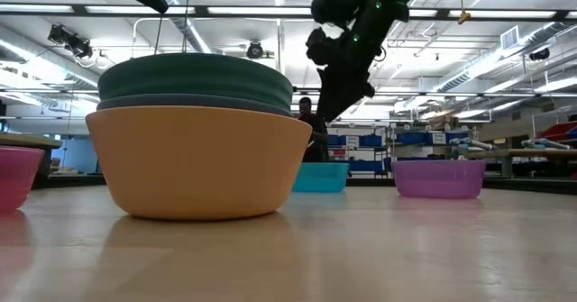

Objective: Nest bowls inside each other
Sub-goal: Stack the light blue bowl on top of the green bowl

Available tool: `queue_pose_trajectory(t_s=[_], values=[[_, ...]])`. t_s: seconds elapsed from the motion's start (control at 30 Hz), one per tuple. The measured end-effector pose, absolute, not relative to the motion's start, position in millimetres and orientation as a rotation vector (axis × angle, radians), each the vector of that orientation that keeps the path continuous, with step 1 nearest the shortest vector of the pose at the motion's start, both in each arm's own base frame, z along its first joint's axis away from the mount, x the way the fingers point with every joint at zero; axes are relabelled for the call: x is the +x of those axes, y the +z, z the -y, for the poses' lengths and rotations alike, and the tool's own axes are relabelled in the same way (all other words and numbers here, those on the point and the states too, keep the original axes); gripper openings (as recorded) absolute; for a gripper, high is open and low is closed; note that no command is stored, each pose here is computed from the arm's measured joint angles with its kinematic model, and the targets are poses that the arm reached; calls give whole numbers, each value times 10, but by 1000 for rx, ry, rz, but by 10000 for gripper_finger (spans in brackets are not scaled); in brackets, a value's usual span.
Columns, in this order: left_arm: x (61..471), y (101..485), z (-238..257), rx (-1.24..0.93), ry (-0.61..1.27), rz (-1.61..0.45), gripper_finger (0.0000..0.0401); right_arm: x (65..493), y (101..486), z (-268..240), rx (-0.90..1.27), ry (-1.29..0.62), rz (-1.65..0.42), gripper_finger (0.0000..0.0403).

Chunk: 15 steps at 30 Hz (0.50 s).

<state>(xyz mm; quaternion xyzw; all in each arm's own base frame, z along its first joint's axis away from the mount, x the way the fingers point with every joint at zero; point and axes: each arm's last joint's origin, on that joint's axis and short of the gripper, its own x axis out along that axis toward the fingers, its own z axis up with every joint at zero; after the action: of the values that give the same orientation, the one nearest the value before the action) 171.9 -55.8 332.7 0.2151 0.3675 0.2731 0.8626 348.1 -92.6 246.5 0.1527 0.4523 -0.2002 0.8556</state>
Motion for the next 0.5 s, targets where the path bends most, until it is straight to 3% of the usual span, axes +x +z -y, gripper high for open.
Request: queue_pose_trajectory(t_s=[0.33, 0.5], values=[[1726, 3335, 558, 453, 589, -754, 99, 3502, 2102, 696, 291, -344, -878, 164], [1726, 3335, 558, 453, 589, -753, 99, 3491, 1977, 624, 159, -324, -851, 162]])
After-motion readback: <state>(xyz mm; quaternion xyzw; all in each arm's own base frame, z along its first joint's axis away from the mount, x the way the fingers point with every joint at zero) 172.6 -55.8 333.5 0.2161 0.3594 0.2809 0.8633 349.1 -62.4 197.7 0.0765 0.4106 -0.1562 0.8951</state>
